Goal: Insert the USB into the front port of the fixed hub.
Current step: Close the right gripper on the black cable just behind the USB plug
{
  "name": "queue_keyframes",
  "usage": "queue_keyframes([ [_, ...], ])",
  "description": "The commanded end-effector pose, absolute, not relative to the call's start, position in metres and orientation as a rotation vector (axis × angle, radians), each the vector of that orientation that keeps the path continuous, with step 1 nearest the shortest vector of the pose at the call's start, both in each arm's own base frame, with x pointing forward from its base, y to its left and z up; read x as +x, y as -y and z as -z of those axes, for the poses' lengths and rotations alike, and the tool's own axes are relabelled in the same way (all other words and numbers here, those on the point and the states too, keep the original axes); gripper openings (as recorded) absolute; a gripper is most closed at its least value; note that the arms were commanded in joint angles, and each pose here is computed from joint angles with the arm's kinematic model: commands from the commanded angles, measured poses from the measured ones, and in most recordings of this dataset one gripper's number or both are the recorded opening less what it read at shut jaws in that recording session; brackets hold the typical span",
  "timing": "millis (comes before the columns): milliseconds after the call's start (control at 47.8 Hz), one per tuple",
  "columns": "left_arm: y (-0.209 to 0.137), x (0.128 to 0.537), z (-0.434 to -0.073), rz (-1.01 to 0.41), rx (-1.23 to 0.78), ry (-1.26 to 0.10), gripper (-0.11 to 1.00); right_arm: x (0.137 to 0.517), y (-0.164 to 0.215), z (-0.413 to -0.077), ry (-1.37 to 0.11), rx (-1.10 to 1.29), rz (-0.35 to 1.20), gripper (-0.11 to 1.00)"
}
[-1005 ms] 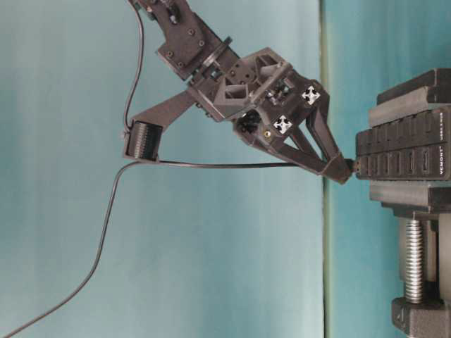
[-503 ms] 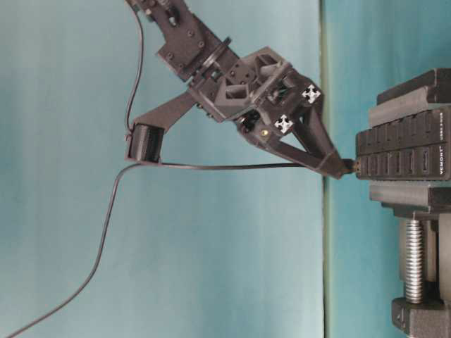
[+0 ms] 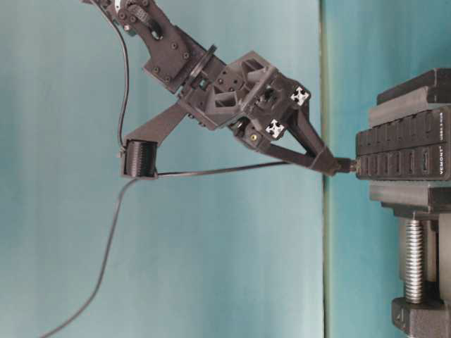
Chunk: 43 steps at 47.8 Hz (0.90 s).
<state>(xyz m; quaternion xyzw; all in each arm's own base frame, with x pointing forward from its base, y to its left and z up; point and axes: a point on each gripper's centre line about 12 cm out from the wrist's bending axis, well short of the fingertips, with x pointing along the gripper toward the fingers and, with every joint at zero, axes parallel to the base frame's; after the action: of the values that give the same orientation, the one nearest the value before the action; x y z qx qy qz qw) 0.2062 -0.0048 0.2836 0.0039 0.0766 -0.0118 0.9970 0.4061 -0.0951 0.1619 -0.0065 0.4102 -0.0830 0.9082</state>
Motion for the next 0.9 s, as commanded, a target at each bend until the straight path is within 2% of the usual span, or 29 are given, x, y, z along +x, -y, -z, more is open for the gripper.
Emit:
queue_keyframes([
  [0,0.005,0.206,-0.288,0.025,0.006,-0.135,0.00,0.413,0.095,-0.185,-0.767,-0.027,0.173,0.04],
  [398,0.005,0.201,-0.291,0.024,-0.006,-0.115,0.00,0.411,0.085,-0.219,-0.678,-0.035,0.163,0.04],
  [879,0.005,0.200,-0.290,0.024,-0.009,-0.117,0.00,0.402,0.045,-0.250,-0.656,-0.023,0.088,0.04],
])
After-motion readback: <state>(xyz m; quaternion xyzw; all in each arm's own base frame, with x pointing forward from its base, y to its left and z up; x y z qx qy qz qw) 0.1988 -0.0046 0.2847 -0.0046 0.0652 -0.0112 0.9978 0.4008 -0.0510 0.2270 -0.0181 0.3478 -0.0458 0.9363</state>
